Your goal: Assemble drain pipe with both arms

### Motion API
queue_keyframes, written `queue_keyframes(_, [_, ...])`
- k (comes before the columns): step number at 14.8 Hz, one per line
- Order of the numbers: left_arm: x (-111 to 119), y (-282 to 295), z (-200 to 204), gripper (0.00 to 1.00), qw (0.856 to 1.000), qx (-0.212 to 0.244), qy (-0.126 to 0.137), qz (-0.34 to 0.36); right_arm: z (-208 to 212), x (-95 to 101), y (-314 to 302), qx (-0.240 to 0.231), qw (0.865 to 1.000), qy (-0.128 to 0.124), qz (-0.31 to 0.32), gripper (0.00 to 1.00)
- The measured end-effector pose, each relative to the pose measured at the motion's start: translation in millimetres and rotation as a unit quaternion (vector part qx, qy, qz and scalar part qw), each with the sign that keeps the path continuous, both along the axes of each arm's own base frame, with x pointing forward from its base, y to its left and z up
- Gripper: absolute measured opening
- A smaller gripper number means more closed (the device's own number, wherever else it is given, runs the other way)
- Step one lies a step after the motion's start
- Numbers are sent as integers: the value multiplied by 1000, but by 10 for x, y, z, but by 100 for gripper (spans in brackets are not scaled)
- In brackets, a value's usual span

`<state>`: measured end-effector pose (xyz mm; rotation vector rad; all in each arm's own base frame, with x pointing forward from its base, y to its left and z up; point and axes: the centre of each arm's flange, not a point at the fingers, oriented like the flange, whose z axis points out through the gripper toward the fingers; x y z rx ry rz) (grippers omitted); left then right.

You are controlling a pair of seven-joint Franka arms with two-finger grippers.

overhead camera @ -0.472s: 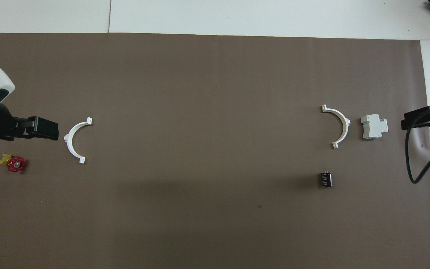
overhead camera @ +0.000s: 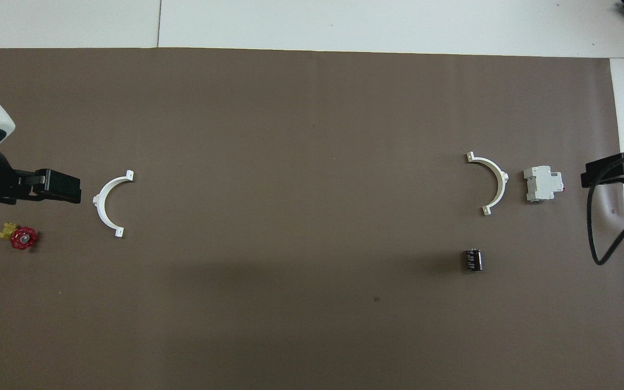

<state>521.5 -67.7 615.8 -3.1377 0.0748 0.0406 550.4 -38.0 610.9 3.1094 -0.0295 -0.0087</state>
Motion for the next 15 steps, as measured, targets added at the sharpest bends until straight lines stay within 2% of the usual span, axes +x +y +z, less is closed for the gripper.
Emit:
queue_keyframes(3, [-1, -1, 1, 100, 1000, 0, 0, 0, -428, 61, 2, 2, 998, -21, 51, 100])
queue_keyframes(6, [-1, -1, 1, 100, 1000, 0, 0, 0, -1124, 177, -4, 1, 991, -41, 125, 100])
queue_keyframes(9, [0, 1, 1, 100, 1000, 0, 0, 0, -1907, 407, 5, 27, 984, -54, 168, 100])
queue_keyframes(12, [0, 1, 1, 100, 1000, 0, 0, 0, -2602, 610, -23, 26, 979, -58, 194, 100])
queue_keyframes(15, [0, 1, 1, 100, 1000, 0, 0, 0, -3033, 616, -51, 20, 974, -59, 219, 98])
